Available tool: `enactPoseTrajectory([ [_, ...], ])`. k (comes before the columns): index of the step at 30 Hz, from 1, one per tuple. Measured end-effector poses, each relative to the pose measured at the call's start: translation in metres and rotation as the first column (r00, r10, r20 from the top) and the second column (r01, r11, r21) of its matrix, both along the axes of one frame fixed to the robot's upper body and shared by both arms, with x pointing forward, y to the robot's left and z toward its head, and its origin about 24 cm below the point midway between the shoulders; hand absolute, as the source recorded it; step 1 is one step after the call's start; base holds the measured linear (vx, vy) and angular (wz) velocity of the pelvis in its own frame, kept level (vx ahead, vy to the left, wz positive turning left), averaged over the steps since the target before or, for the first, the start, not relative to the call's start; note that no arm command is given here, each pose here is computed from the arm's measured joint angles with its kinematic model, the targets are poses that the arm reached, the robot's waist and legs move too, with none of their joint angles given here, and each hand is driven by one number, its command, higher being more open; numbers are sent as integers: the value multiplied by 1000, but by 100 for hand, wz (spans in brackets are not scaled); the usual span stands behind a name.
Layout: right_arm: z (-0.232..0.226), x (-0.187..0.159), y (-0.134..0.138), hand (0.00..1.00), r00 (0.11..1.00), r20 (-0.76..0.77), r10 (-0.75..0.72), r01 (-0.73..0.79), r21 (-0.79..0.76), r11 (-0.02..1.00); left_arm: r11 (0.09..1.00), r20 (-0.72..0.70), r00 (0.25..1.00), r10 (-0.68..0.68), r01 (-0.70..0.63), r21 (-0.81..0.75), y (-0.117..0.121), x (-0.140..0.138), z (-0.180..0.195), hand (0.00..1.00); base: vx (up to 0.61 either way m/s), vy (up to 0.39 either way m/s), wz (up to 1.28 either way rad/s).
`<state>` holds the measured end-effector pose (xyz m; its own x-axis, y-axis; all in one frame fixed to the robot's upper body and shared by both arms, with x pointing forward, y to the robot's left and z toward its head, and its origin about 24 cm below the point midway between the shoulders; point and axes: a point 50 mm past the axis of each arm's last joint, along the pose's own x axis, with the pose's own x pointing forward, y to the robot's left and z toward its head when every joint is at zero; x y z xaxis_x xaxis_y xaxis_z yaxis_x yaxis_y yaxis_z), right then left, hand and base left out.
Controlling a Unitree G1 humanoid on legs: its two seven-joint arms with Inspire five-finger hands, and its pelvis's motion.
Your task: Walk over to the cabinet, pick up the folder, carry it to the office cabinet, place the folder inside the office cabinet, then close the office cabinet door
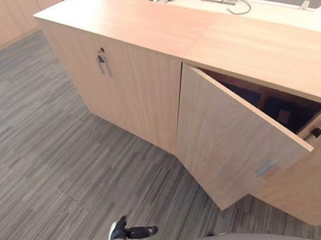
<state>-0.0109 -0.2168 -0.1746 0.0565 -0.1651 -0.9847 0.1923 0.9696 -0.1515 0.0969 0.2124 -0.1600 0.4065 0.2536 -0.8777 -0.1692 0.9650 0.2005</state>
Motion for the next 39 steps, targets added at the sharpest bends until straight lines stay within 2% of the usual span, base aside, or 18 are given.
enactPoseTrajectory([
  [3,0,5,-2,100,1000,8,3,-3,-18,1000,971,4,973,232,-231,-63,4,-15,-2,100,76,33,-59],
  [6,1,8,-8,100,1000,1,6,-6,-37,999,950,-10,954,299,-298,-88,-1,-24,-5,100,9,117,-94],
  [9,1,7,-7,100,1000,-6,27,-27,-38,999,888,-57,898,437,-441,-129,-8,-50,-10,100,-13,234,-91],
  [12,-2,6,6,100,999,-9,35,-35,-4,999,857,-35,866,498,-498,-133,2,-56,-8,100,92,163,-31],
  [17,-2,-3,11,100,999,-30,19,-19,6,1000,806,-39,822,568,-565,-175,1,-65,-8,100,135,74,-4],
  [23,-2,-9,10,100,999,-43,-10,11,6,1000,806,-34,833,553,-544,-232,-3,-57,-9,100,155,-42,-6],
  [31,-2,-15,8,100,993,-44,-112,112,-11,994,877,-10,922,387,-371,-305,-19,-28,-9,100,15,-25,-27],
  [39,-2,-17,13,100,980,-31,-195,193,-43,980,971,17,983,182,-177,-164,-17,-19,-7,100,-152,-24,-20],
])
